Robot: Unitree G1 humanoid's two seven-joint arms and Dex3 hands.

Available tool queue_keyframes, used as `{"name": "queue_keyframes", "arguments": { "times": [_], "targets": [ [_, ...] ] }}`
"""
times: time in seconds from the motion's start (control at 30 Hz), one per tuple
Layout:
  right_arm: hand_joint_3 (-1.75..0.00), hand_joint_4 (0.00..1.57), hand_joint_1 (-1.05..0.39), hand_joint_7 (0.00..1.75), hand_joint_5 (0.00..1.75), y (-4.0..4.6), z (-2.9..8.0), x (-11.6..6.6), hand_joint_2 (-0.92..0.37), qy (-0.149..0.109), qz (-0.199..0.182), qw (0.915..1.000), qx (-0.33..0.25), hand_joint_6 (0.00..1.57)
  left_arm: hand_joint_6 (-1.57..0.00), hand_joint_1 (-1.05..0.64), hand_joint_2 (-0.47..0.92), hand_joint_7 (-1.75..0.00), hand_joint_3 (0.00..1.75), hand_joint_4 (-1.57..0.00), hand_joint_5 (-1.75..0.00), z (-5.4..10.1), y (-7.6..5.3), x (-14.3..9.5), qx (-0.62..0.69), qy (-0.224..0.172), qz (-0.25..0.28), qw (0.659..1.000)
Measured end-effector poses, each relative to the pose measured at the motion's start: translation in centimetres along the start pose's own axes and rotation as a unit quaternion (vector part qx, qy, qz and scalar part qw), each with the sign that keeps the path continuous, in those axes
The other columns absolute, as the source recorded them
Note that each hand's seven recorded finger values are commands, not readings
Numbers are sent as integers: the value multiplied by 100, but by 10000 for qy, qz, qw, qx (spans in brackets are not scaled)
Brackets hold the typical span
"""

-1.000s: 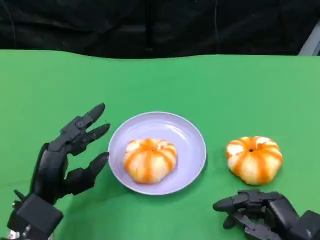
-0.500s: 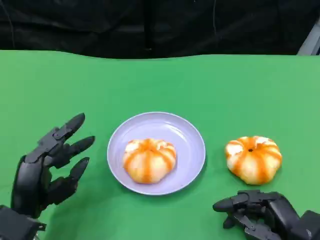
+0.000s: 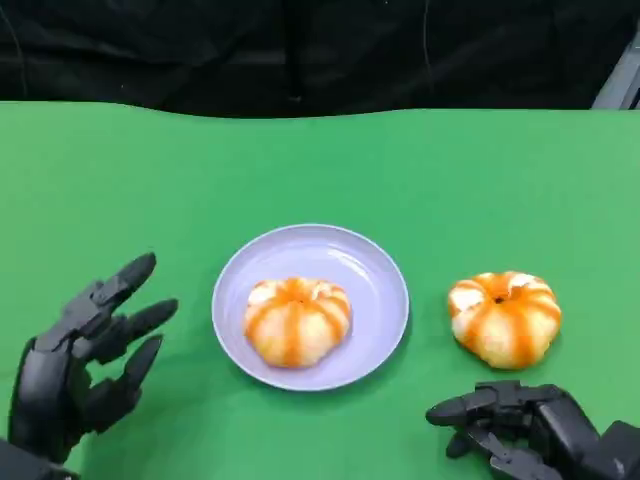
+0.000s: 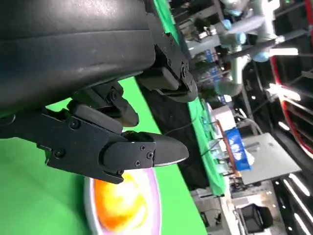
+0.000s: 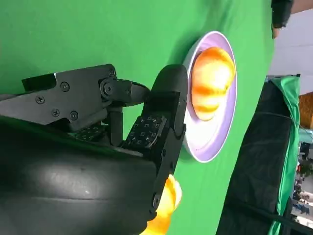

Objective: Grasp the bread from the table and place it into the plate.

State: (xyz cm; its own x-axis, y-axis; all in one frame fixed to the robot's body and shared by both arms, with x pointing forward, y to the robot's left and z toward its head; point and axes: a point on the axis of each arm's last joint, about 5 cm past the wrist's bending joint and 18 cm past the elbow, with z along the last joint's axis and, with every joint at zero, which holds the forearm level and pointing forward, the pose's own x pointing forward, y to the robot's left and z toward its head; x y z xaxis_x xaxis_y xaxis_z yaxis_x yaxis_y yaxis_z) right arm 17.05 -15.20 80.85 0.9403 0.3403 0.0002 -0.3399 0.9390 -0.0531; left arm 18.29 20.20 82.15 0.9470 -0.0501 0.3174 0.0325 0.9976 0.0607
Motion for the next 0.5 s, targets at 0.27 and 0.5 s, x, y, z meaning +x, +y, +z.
{"name": "queue_keyframes", "arguments": {
  "times": [0.27, 0.5],
  "targets": [
    [-44, 78, -3, 29, 115, -14, -3, 4, -92, 4, 13, 10000, 20, 110, -63, -41, 92, -3, 41, -86, -4, -27, -36, -28, -173, 150, -83, 9997],
    [-44, 77, -4, 30, 116, -14, -4, 4, -92, 5, 12, 10000, 21, 109, -84, 4, 92, -9, 41, -90, -4, -59, -56, -42, -440, 352, -37, 9984]
  ]
}}
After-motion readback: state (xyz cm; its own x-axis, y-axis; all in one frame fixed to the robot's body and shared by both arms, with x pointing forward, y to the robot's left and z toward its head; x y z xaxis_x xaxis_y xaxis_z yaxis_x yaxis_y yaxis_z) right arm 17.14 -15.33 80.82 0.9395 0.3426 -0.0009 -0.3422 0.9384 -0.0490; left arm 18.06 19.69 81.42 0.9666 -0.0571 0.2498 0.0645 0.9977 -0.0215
